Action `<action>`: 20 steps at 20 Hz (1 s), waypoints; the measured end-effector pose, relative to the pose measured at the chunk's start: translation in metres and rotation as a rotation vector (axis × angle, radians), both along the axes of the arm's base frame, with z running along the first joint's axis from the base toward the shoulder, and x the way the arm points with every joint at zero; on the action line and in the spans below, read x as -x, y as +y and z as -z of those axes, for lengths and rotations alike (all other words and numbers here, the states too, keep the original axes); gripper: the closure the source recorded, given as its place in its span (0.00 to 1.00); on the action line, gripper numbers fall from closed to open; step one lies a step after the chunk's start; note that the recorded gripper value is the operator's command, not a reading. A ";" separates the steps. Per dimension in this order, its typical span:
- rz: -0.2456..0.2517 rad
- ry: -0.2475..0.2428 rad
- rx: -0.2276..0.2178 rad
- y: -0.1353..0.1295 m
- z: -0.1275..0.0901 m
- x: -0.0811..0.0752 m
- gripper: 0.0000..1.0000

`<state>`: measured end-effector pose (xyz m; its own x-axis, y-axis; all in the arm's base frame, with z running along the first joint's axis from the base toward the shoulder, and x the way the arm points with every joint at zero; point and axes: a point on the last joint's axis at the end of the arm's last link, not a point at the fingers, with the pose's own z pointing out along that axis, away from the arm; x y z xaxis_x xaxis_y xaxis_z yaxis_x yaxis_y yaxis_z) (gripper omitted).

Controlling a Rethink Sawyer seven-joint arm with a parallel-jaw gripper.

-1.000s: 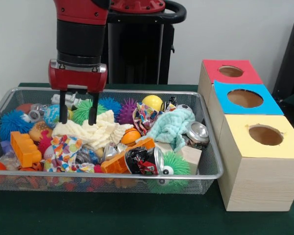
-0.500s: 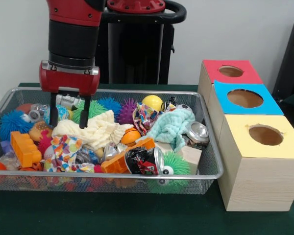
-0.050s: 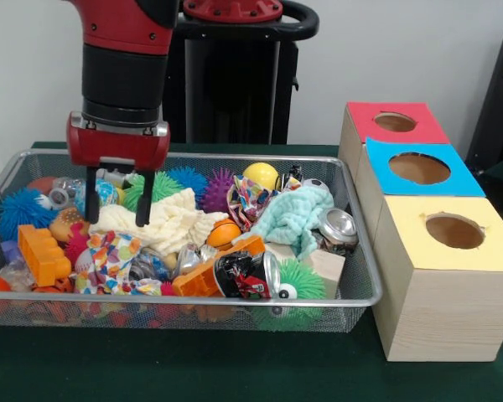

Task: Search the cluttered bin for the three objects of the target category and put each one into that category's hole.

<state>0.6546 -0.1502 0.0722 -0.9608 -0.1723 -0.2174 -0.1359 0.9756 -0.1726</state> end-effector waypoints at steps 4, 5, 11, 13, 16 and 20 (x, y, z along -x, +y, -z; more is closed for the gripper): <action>0.001 0.005 -0.004 0.000 0.004 0.001 0.00; 0.001 0.006 -0.005 0.000 0.004 0.002 0.00; 0.004 0.012 -0.008 -0.001 0.008 0.003 0.00; 0.005 0.012 -0.009 -0.001 0.009 0.003 0.00; 0.000 0.015 -0.007 -0.001 0.013 0.004 0.00; -0.021 0.019 0.010 -0.004 0.019 0.005 0.00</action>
<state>0.6501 -0.1547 0.0531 -0.9607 -0.1950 -0.1977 -0.1600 0.9706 -0.1796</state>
